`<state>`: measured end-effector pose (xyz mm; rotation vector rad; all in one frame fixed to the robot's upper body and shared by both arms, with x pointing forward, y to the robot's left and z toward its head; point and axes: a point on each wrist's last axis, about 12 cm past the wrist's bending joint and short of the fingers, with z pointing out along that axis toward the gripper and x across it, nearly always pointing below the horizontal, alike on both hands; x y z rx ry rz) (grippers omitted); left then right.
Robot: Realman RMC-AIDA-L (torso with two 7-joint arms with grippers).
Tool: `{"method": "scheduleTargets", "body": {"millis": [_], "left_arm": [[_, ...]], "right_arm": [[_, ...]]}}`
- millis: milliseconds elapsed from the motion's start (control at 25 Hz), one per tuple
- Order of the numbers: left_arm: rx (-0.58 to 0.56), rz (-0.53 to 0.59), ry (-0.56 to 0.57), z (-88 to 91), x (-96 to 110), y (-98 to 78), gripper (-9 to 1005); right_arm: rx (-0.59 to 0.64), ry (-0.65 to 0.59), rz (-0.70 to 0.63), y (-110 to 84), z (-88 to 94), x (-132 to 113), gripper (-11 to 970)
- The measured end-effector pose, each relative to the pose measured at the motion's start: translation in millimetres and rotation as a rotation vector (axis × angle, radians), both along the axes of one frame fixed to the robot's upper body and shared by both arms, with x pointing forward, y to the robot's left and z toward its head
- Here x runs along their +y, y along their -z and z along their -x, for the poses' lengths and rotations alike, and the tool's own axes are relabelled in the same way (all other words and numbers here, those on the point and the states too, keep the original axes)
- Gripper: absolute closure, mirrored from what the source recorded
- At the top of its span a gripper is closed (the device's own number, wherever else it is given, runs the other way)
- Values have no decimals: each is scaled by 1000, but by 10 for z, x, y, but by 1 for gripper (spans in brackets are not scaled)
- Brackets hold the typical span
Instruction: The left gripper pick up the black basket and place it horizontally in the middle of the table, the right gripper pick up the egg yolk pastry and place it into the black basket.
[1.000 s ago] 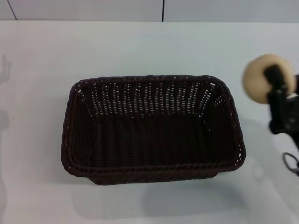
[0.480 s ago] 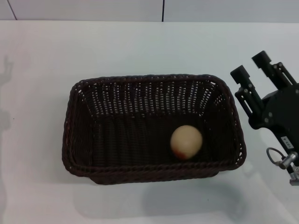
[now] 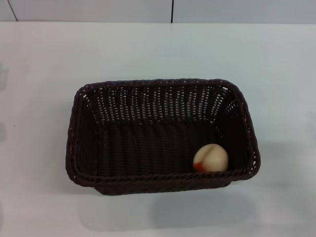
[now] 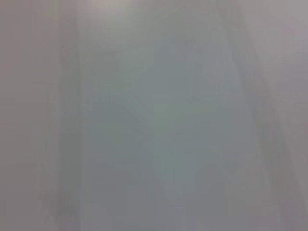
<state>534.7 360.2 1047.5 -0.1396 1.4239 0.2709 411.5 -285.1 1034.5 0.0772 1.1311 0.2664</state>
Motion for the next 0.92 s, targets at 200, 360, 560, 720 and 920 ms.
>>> {"method": "scheduleTargets", "body": {"millis": [200,360,560,720,920], "left_arm": [[10,0,-6,37,18,27,196],[15,1,-10,68,20,50,196],[20,-3,-5,134,8,87,196],[29,-7,-2,189,10,119,196],[40,-11,3,233,10,150,196]], "right_arm": [[38,298,-28,74,245,-376,139],[61,430,-44,110,358,-539,139],[85,480,-49,144,431,-589,139],[113,484,-52,175,428,-596,139],[124,485,-54,188,423,-597,139]]}}
